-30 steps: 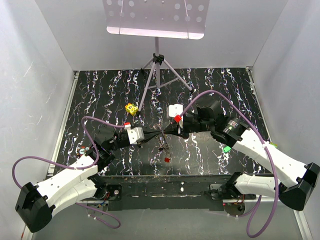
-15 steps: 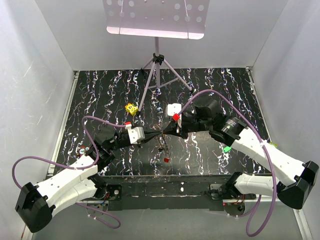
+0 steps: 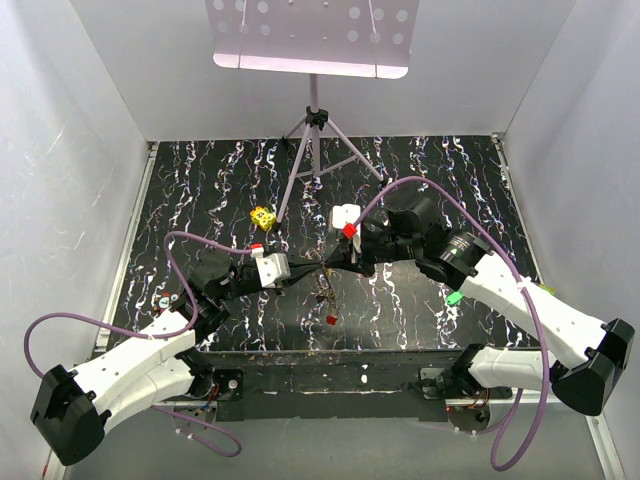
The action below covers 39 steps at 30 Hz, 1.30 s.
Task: Put the keys on the keyring
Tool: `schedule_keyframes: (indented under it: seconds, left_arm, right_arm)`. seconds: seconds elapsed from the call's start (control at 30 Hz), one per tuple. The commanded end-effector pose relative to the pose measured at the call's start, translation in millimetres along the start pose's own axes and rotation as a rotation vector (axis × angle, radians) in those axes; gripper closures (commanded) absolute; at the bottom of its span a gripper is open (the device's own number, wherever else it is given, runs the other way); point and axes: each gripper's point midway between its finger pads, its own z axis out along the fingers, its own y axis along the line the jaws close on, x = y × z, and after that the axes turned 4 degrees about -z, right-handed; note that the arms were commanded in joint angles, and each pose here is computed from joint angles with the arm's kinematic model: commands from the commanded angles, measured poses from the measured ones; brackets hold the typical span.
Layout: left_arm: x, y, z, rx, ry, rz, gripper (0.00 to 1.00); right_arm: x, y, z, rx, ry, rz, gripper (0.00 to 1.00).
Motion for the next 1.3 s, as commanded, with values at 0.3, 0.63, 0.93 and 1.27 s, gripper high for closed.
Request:
schedule_keyframes:
  seconds: [0.3,0.63,0.93,1.27]
  left_arm:
    - [-35.5,0.0,1.2,0.016,-0.099,0.076,1.0]
    - [-35.2,-0.3,1.0,0.016,-0.099,0.074,1.0]
    - [-35.4,-1.1,1.1,0.019,-0.099,0.072,1.0]
    - [-34.3,-0.2,1.4,0.016,-0.096,0.072,1.0]
  right_arm:
    - [-21.5,-5.2,1.5,-0.007,-0.046,-0.007,0.99]
    - [-18.7,-5.1,3.5,-0.015,-0.033,0.003,0.99]
    - [-17.2,-4.6,4.0,-0.02,-0.025,0.009,0.99]
    - [-16.7,-5.6,4.2,-0.018,-0.022,0.01,0.99]
